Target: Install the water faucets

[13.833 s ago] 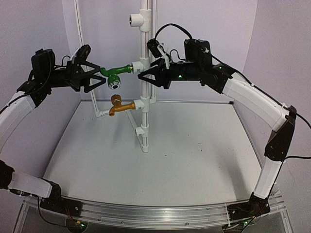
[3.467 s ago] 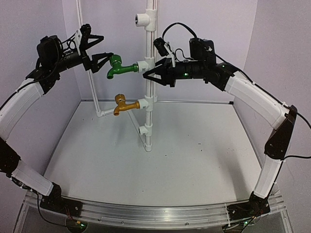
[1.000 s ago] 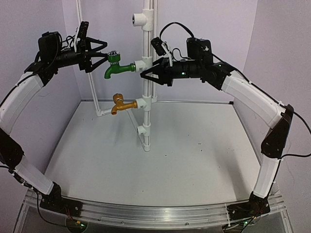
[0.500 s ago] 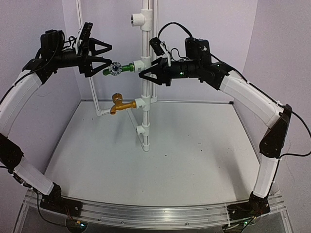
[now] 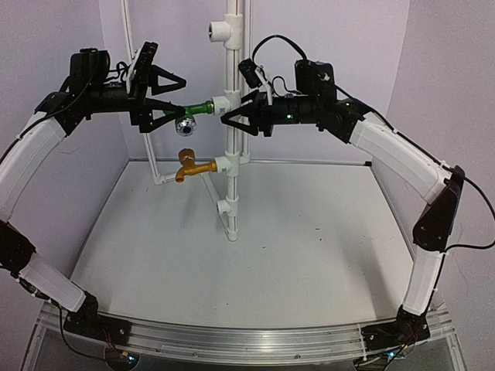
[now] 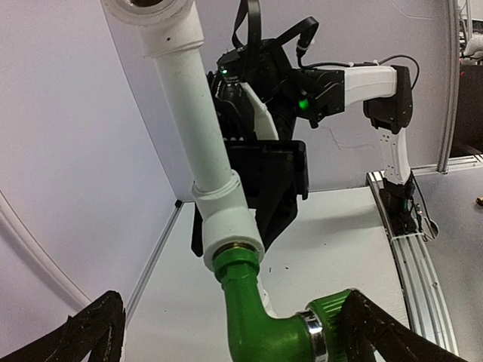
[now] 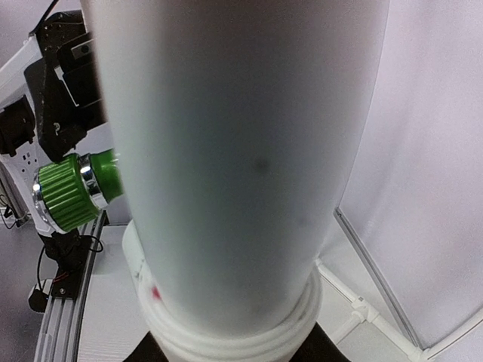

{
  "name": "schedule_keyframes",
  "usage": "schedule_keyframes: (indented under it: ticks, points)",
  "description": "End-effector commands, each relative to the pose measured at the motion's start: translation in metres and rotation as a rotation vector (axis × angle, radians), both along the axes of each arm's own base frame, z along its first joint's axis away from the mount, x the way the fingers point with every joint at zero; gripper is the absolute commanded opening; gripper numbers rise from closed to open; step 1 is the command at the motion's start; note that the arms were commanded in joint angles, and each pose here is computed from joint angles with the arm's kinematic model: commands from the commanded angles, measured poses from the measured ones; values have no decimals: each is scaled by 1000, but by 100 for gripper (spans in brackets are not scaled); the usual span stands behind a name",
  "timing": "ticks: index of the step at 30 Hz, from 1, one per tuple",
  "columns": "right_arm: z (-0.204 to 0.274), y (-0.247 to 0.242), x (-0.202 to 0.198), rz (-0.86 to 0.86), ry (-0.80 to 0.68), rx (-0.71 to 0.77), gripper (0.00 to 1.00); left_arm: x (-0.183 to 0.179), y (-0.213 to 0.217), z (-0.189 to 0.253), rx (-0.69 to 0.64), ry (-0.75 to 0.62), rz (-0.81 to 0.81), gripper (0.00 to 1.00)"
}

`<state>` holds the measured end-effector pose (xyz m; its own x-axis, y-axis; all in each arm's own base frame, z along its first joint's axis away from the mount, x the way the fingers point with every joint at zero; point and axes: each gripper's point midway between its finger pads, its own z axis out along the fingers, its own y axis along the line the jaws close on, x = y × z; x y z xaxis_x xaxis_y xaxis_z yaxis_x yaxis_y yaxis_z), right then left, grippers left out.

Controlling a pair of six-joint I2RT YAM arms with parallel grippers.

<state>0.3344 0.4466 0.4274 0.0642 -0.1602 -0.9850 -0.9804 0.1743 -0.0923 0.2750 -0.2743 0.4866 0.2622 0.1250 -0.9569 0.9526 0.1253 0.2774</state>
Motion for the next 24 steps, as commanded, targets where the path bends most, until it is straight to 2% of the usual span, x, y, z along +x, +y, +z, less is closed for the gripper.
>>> schedule_keyframes:
  ticks: [1,11,18,24]
  points:
    - [18,-2,5,-31,-39,44,44,6,2,1,3,-3,55,100]
    - [17,-2,3,-25,-40,42,45,3,2,-35,19,39,47,100]
    - [18,-3,2,-26,-38,43,48,6,4,-42,-12,76,82,100]
    - [17,-3,1,-22,-34,44,49,29,7,-43,-59,102,187,100]
